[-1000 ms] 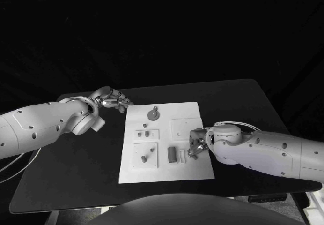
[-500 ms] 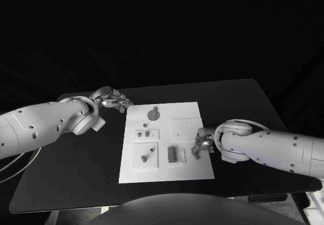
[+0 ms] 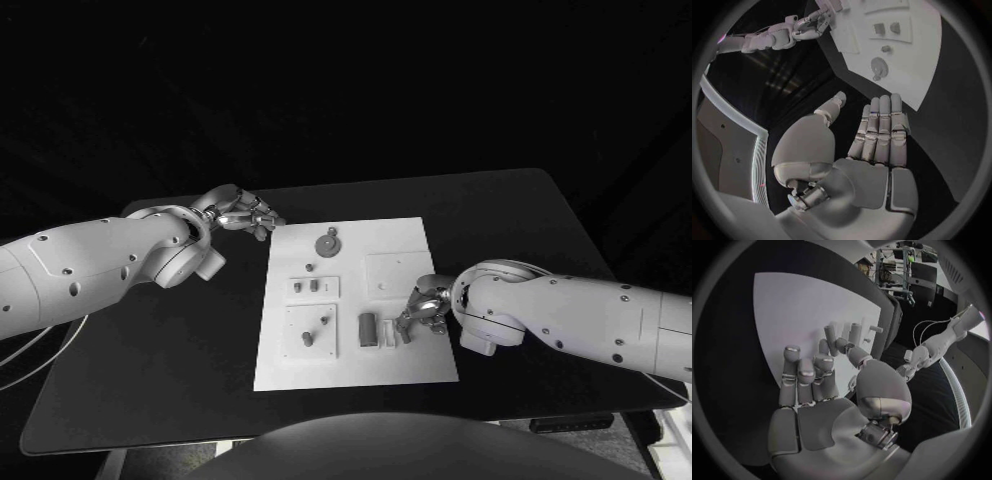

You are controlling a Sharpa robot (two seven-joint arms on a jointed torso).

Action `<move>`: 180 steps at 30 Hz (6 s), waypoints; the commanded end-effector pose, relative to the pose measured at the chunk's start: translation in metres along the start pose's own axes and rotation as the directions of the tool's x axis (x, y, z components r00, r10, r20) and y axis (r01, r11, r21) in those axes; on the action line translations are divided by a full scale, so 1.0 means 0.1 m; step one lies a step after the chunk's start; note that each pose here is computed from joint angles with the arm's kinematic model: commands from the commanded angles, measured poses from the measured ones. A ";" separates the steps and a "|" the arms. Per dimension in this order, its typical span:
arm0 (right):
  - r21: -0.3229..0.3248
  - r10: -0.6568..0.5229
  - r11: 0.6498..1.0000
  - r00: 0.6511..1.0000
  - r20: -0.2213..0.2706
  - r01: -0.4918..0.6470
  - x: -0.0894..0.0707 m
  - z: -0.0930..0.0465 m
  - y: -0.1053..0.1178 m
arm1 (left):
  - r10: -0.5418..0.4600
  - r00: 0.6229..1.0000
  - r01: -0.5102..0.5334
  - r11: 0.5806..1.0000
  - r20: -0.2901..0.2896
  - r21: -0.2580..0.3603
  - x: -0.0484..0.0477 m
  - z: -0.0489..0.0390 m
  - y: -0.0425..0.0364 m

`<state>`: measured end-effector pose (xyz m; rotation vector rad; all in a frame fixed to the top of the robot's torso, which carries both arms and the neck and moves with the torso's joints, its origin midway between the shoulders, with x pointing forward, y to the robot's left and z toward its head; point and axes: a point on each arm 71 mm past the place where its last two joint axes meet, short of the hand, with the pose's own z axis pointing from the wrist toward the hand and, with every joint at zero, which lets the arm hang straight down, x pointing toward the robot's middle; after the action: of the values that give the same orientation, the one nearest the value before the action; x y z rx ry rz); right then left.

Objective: Assemble the parts on the task board

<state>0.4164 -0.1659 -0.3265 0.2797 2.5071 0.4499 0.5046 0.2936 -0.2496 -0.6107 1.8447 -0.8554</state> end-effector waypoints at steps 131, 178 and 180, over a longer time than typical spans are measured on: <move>-0.084 -0.043 0.995 0.998 0.037 0.046 0.03 0.05 0.14 | 0.009 1.000 -0.009 1.000 -0.018 -0.008 0.006 -0.002 0.000; -0.150 -0.296 0.937 0.946 0.133 0.314 0.32 -0.02 0.09 | 0.011 1.000 -0.011 1.000 -0.017 -0.012 -0.014 -0.018 0.021; -0.147 -0.297 0.938 0.946 0.132 0.315 0.32 -0.02 0.08 | 0.011 1.000 -0.011 1.000 -0.017 -0.013 -0.016 -0.019 0.023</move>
<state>0.3905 -0.1489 -0.3368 -0.1243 2.3315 0.5271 0.5036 0.2986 -0.2506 -0.6127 1.8609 -0.8322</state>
